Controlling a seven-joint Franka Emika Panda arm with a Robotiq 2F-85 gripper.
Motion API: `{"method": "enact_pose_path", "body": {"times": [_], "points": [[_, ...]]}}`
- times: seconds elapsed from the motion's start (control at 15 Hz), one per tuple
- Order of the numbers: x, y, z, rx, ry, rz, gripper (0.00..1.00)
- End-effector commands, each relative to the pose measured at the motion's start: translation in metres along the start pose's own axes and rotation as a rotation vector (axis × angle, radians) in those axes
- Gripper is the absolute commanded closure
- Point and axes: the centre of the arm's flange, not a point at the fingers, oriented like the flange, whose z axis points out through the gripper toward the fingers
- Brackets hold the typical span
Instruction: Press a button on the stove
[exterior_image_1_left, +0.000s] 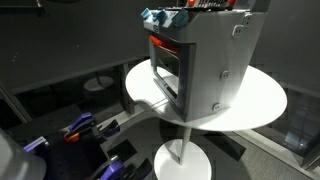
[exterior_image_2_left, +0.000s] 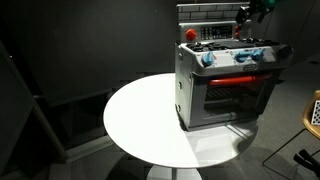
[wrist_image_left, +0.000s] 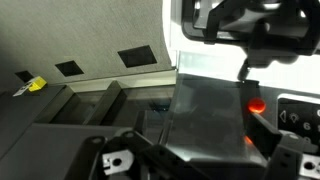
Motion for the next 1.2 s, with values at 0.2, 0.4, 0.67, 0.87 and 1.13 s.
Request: {"method": "enact_pose_path", "body": {"times": [0.2,0.4,0.67,0.87,1.13], "points": [[0.020,-0.002,0.005,-0.015,0.013,0.017,0.00],[0.009,0.001,0.005,-0.006,-0.017,0.013,0.00],[-0.019,0.010,0.003,0.035,-0.109,0.012,0.00],[-0.040,0.018,0.000,0.081,-0.168,0.008,0.00],[-0.060,0.031,-0.025,0.123,-0.188,-0.001,0.00]]}}
